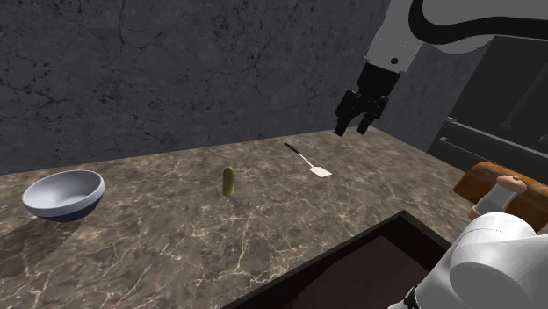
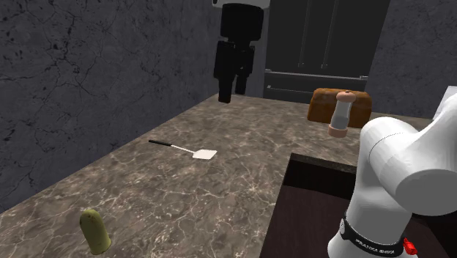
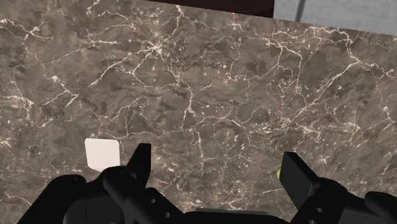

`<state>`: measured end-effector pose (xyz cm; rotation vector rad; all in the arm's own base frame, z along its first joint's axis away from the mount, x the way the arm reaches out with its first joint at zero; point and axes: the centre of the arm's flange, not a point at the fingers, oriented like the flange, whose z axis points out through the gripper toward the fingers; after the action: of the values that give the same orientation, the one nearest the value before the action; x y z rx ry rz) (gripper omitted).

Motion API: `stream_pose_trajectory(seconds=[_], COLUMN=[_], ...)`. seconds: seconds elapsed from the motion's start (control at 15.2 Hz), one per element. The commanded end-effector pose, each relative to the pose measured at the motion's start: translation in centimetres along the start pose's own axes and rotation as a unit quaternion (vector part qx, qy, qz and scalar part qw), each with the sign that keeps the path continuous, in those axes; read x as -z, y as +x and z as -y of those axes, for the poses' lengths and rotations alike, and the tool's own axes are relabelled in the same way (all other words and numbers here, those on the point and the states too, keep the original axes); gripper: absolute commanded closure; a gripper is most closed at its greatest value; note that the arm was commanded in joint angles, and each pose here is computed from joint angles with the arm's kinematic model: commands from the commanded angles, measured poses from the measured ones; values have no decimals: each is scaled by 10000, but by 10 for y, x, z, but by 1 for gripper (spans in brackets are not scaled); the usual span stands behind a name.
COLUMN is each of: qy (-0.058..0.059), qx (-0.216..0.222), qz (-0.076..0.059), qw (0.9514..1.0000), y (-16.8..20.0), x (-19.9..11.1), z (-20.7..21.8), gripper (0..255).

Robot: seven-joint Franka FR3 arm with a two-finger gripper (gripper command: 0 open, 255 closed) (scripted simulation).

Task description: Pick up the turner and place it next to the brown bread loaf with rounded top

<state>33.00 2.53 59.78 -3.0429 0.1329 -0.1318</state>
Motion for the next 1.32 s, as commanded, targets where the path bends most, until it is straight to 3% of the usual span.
stream_pose_trajectory(seconds=[0.0, 1.25], qy=[0, -327], qx=[0, -178], qz=[0, 43], qw=[10000, 9993], y=[0, 167], x=[0, -149], z=[0, -105], gripper=[0, 0])
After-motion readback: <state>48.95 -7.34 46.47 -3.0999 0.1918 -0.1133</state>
